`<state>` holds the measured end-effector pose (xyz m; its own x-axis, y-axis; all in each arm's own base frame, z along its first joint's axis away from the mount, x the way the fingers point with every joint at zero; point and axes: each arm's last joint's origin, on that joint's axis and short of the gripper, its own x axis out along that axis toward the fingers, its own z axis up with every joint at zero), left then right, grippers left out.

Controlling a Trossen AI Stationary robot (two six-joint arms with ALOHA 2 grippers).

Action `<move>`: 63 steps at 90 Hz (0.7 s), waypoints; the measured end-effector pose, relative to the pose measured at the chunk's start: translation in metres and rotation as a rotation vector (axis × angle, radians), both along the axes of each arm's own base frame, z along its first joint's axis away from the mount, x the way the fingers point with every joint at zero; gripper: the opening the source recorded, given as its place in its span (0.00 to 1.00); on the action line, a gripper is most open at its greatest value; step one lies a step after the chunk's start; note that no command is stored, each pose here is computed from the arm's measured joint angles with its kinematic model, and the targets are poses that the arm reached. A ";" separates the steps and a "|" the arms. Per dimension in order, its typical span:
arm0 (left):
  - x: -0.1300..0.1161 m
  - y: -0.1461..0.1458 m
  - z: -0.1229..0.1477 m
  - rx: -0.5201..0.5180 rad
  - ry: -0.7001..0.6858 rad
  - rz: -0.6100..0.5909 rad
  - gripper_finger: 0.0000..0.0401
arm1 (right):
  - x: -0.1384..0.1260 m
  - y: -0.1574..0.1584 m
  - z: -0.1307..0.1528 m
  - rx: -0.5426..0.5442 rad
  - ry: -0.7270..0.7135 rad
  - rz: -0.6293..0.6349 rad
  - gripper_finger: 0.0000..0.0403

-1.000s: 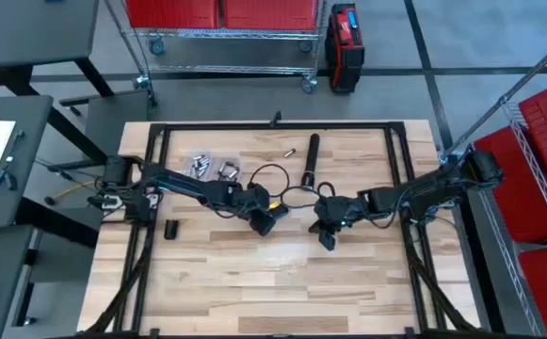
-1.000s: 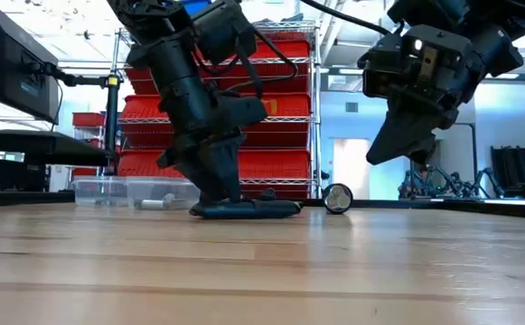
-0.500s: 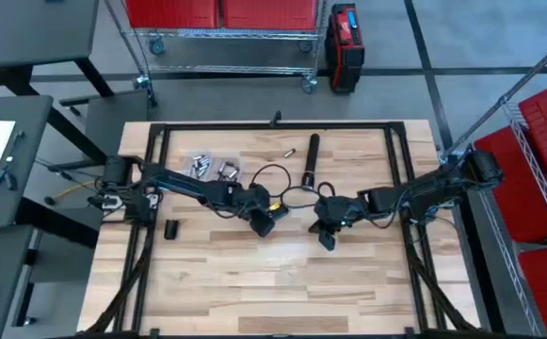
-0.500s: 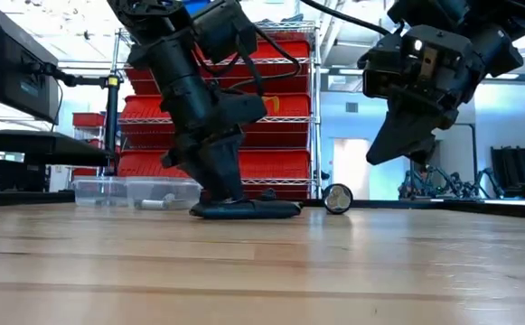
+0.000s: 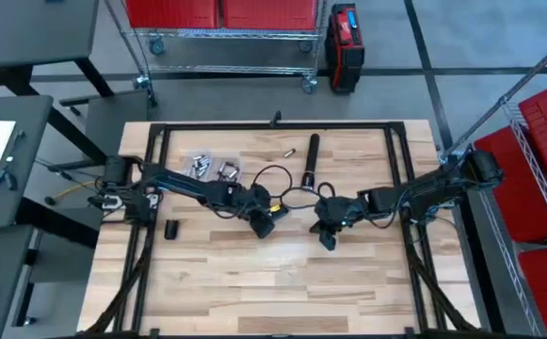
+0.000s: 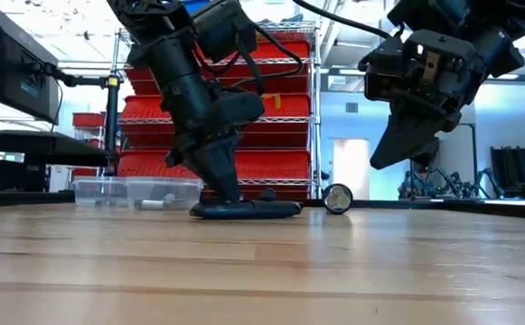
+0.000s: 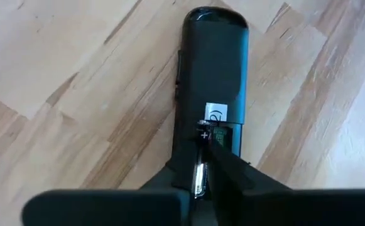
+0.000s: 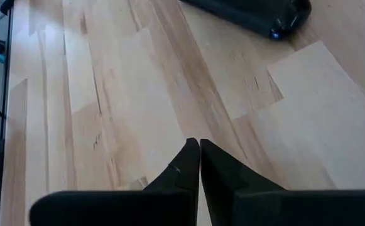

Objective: Insert battery
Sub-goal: Insert the silver battery into the remote control battery compartment

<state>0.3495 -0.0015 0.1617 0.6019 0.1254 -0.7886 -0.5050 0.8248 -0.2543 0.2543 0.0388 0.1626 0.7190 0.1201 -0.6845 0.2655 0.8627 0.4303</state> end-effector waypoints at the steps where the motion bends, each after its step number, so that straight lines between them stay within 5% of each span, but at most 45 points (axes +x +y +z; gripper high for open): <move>1: 0.000 0.000 0.000 -0.001 0.001 0.000 0.01 | 0.000 0.000 0.000 0.000 0.000 0.000 0.01; 28: -0.002 -0.006 -0.025 -0.080 0.141 -0.032 0.00 | -0.001 0.000 0.000 -0.001 0.007 0.000 0.01; 63: -0.003 -0.014 -0.028 -0.097 0.152 -0.022 0.00 | -0.001 0.000 -0.001 0.004 0.018 0.005 0.01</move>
